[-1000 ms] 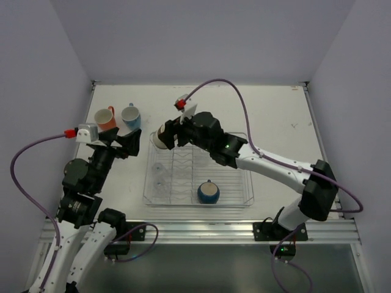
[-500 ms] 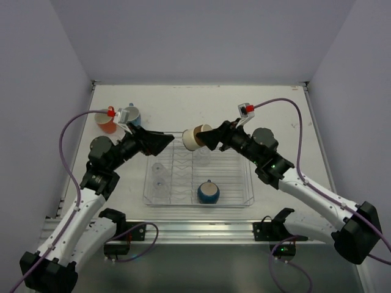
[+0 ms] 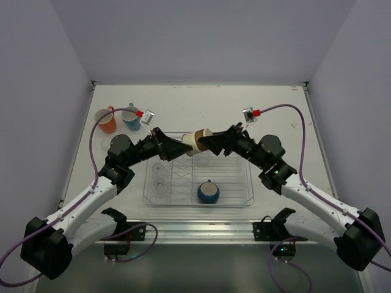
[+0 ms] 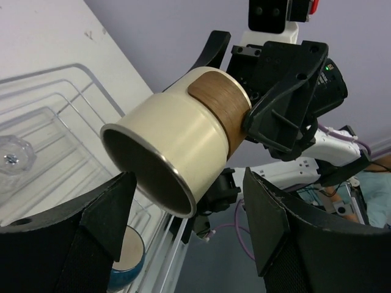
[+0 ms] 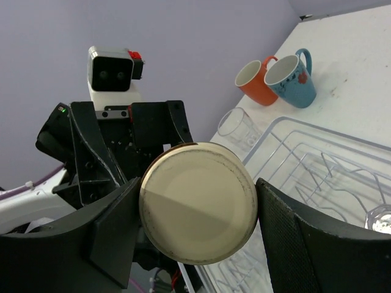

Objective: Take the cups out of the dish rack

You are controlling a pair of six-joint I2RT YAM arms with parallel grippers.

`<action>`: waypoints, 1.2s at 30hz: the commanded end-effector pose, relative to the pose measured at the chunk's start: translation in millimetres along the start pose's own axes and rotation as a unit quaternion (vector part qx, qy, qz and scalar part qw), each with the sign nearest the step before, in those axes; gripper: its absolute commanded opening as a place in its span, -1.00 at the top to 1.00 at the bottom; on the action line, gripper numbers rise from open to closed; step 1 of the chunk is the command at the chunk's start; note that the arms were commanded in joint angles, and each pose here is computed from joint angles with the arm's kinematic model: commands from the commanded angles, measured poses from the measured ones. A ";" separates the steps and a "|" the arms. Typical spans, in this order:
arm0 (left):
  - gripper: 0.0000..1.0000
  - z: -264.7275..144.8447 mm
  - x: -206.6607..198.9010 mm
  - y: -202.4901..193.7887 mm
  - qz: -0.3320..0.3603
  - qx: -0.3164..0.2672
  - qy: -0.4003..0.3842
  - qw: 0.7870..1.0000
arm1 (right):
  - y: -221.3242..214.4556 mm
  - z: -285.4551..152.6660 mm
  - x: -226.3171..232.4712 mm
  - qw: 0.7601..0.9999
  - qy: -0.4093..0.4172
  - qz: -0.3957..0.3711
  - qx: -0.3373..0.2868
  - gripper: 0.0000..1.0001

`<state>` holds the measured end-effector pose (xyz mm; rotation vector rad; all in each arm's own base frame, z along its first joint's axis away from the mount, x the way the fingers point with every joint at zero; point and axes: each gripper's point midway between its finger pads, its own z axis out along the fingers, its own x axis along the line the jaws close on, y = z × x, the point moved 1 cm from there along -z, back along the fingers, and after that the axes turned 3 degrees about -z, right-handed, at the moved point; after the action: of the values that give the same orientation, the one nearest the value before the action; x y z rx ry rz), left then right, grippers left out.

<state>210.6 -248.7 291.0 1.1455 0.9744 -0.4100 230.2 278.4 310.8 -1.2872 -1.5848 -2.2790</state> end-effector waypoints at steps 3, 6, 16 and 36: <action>-0.45 10.6 -32.8 4.2 0.020 -0.001 -0.061 0.998 | 5.0 3.6 13.7 0.999 0.049 0.017 -0.009 0.09; -0.12 10.7 -34.6 7.3 0.025 -0.012 -0.064 0.998 | -1.0 3.2 9.8 0.998 0.057 0.033 -0.002 0.10; 1.00 7.9 -28.2 21.6 0.054 -0.052 -0.022 0.997 | -13.7 5.6 -8.9 0.997 0.044 0.066 0.006 -0.21; 1.00 -105.6 108.0 150.5 0.198 -0.069 0.549 0.809 | -17.2 -37.6 -39.3 0.997 -0.069 -0.034 0.013 -0.98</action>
<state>333.2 -120.1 314.5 1.2724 1.4932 0.6201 217.7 249.9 273.8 -1.3739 -1.6176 -2.2383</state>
